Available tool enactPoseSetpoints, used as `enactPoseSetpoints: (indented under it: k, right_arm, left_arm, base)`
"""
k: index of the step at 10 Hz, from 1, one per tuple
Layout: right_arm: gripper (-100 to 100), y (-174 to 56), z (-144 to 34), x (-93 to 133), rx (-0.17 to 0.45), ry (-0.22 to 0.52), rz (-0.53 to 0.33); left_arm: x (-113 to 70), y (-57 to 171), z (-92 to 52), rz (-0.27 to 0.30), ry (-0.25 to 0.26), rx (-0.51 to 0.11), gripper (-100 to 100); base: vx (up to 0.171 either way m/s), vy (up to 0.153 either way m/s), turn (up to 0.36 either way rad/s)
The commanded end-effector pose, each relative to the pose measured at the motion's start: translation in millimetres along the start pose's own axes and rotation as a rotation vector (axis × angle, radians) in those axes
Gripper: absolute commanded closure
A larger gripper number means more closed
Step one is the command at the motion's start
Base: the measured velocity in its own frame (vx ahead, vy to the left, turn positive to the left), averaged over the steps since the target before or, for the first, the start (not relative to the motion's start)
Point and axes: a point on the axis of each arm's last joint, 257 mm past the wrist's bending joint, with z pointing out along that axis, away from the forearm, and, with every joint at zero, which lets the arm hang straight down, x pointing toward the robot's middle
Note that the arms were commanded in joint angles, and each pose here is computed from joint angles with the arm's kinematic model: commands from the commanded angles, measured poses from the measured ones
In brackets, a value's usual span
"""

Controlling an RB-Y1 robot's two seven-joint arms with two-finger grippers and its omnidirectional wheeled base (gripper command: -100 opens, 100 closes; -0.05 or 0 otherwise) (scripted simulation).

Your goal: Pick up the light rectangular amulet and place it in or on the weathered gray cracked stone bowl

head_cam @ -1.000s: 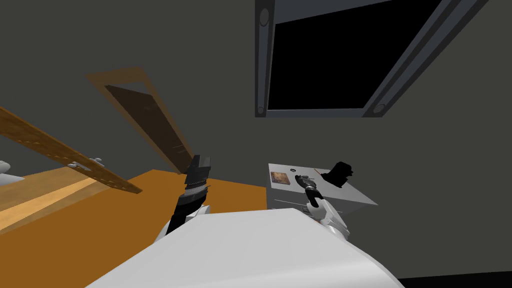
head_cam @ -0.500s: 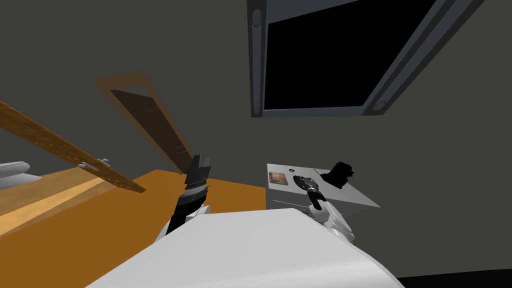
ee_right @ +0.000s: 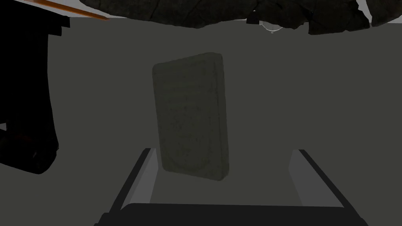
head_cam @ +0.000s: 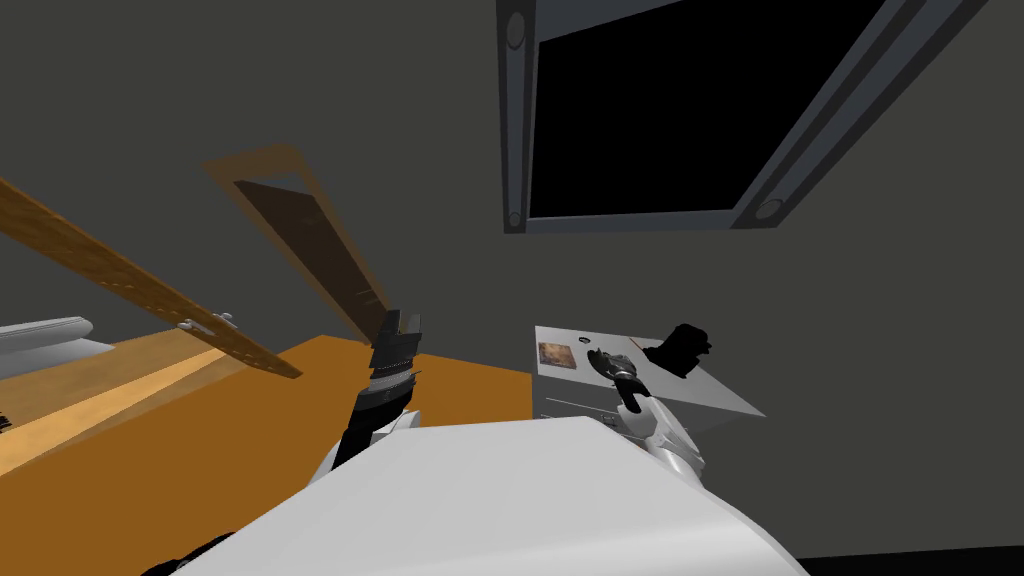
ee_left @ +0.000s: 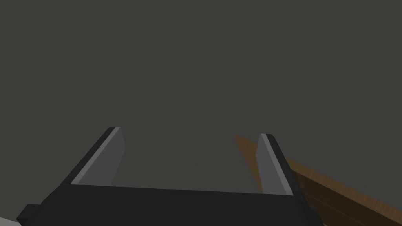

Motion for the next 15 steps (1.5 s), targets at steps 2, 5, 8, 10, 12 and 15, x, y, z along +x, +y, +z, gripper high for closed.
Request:
enactPoseSetpoints:
  k: [2,5,8,10,12,15]
  right_arm:
    - [-100,-1.7,9.5,-10.6,0.016,0.003,0.006]
    - [-100,-4.9,28.2,-31.8,0.041,0.003,0.014]
    - [-100,-9.7,39.5,-45.3,0.068,0.006,0.018]
    - [-100,-13.4,49.9,-60.3,0.090,0.004,0.023]
    - [0,-10.4,49.7,-57.7,0.084,0.004,0.022]
    - [0,-10.5,49.6,-57.5,0.084,0.004,0.021]
  left_arm:
    - [0.0,0.0,0.0,0.000,0.000,0.000,0]
    - [0.0,0.0,0.0,0.000,0.000,0.000,0]
    - [0.0,0.0,0.0,0.000,0.000,0.000,0]
    - [0.0,0.0,0.0,0.000,0.000,0.000,0]
    - [0.0,0.1,-0.1,0.000,0.000,0.000,0]
    - [-0.1,0.1,-0.1,0.000,0.000,0.000,0]
  base:
    - [-0.080,0.000,0.053]
    - [-0.117,0.007,0.108]
    - [-0.080,-0.001,0.063]
    - [-0.121,0.010,0.109]
    - [-0.037,0.000,0.008]
    - [-0.002,0.000,0.000]
